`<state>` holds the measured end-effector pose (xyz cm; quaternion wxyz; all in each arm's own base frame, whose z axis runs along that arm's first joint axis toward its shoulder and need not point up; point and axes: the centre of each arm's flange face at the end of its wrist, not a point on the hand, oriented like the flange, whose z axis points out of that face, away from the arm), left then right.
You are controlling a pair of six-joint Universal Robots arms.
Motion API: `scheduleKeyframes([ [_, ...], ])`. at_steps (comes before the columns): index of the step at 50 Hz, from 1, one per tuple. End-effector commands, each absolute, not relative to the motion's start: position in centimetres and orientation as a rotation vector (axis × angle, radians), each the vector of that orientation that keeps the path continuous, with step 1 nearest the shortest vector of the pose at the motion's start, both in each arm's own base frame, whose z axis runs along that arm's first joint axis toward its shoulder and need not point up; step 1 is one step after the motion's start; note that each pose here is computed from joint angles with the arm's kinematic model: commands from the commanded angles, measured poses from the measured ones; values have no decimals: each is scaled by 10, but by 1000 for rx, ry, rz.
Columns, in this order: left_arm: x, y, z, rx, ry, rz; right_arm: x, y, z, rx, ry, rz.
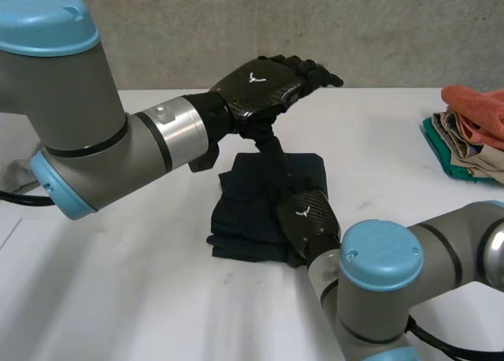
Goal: Fold the laundry.
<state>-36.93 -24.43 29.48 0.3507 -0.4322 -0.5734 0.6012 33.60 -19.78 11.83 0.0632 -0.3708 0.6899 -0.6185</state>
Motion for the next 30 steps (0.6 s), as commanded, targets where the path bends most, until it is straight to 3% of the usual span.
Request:
scheduleKeyframes([
  [1, -370, -242, 290, -1115, -1501, 1533, 351, -221, 107, -1084, 2033, -1975],
  [9, -370, -241, 287, -1115, -1508, 1522, 364, -234, 117, -1039, 1962, -2025],
  [17, -368, -240, 296, -1113, -1488, 1549, 356, -275, 145, -974, 1888, -2109],
  [30, -361, -237, 351, -1032, -1366, 1754, 287, -364, 264, -717, 1614, -2420],
])
